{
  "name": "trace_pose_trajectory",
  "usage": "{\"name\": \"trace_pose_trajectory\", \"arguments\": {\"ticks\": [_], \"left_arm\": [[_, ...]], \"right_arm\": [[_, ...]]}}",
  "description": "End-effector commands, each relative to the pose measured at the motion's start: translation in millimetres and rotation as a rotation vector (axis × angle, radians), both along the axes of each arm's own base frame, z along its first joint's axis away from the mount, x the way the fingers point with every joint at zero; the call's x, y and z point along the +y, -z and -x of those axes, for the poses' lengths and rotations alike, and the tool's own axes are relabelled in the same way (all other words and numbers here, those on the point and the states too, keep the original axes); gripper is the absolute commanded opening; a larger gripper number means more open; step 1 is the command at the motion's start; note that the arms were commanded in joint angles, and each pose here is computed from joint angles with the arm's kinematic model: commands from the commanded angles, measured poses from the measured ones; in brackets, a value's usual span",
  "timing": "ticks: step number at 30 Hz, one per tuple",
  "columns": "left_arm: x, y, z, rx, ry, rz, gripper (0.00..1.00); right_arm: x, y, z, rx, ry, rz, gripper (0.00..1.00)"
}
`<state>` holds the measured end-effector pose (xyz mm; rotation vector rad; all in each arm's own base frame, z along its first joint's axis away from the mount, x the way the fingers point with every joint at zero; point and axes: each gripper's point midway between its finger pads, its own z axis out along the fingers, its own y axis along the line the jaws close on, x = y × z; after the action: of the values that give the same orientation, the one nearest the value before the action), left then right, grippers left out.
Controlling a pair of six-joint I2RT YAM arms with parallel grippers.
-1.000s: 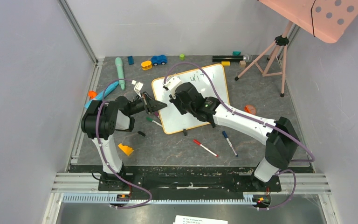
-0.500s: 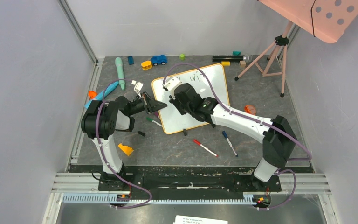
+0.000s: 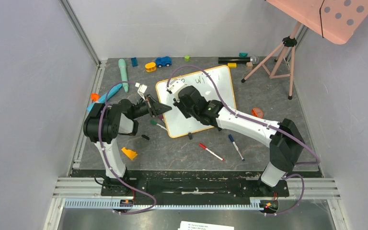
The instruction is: Write a sentence on the whiteboard
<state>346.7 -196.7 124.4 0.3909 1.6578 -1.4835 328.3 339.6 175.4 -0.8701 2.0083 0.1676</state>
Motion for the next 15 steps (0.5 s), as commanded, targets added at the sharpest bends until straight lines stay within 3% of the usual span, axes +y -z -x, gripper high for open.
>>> {"name": "trace_pose_trajectory", "arguments": {"ticks": [1, 15], "left_arm": [[7, 3, -13, -0.194, -0.082, -0.064, 0.02], [7, 3, -13, -0.193, -0.082, -0.064, 0.02]], "right_arm": [[11, -13, -7, -0.024, -0.012, -0.030, 0.00], [9, 3, 5, 0.037, -0.054, 0.005, 0.00]]}}
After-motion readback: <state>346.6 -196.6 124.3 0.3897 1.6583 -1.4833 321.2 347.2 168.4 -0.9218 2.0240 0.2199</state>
